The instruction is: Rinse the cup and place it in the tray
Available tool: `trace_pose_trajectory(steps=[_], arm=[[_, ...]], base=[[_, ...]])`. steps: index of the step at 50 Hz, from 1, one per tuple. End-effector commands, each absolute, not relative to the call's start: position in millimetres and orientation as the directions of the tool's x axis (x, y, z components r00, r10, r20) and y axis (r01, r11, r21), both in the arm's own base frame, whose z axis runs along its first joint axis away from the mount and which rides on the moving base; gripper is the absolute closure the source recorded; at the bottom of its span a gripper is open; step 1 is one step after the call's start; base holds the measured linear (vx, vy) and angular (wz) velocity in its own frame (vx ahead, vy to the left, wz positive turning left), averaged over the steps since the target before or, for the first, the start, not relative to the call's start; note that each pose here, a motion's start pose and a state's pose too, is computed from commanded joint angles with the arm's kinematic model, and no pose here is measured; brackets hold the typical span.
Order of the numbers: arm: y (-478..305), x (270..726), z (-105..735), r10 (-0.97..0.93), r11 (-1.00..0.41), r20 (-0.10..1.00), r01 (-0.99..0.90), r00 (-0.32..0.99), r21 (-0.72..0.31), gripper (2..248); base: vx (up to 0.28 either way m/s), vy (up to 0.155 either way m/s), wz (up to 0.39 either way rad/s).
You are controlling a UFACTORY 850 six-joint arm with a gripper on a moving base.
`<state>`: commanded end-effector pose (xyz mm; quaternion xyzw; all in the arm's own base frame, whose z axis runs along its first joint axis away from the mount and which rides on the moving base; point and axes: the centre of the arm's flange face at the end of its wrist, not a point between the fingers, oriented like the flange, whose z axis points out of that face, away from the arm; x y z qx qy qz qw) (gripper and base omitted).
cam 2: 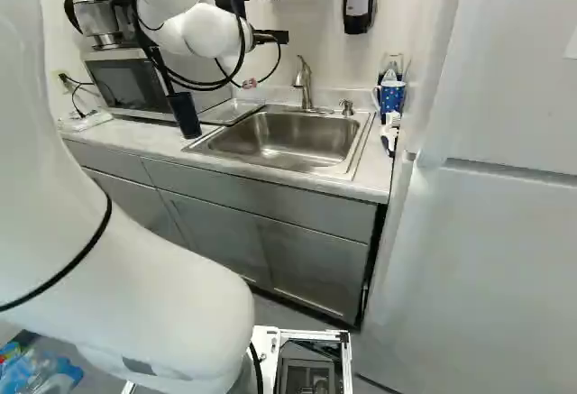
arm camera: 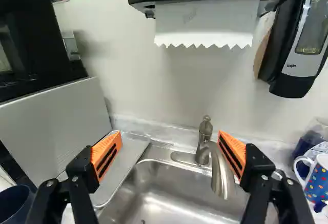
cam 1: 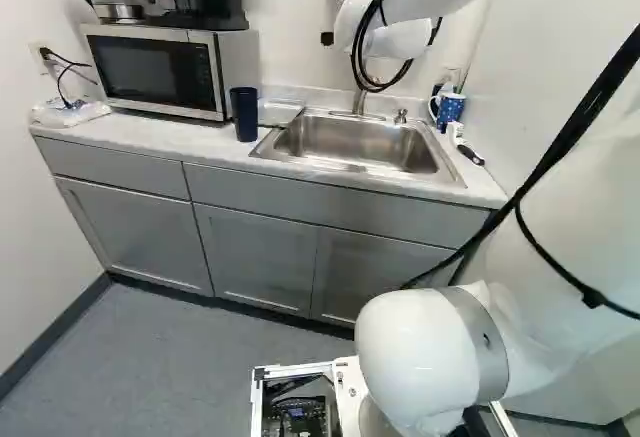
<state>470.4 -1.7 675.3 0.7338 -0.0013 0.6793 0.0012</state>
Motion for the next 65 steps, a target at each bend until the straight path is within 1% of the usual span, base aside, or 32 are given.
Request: trace_pose_trajectory(steps=[29, 43, 65], arm=[[-2, 476, 676, 0.0, -1.0, 0.997, -0.004, 0.078, 0.0, 3], [-3, 498, 675, -0.001, -1.0, 0.996, -0.006, 0.095, 0.0, 3], [-4, 542, 667, -0.001, -1.0, 0.981, -0.008, 0.192, 0.0, 3]], base=[[0.0, 0.0, 0.0], [0.0, 0.0, 0.0], [0.0, 0.0, 0.0]])
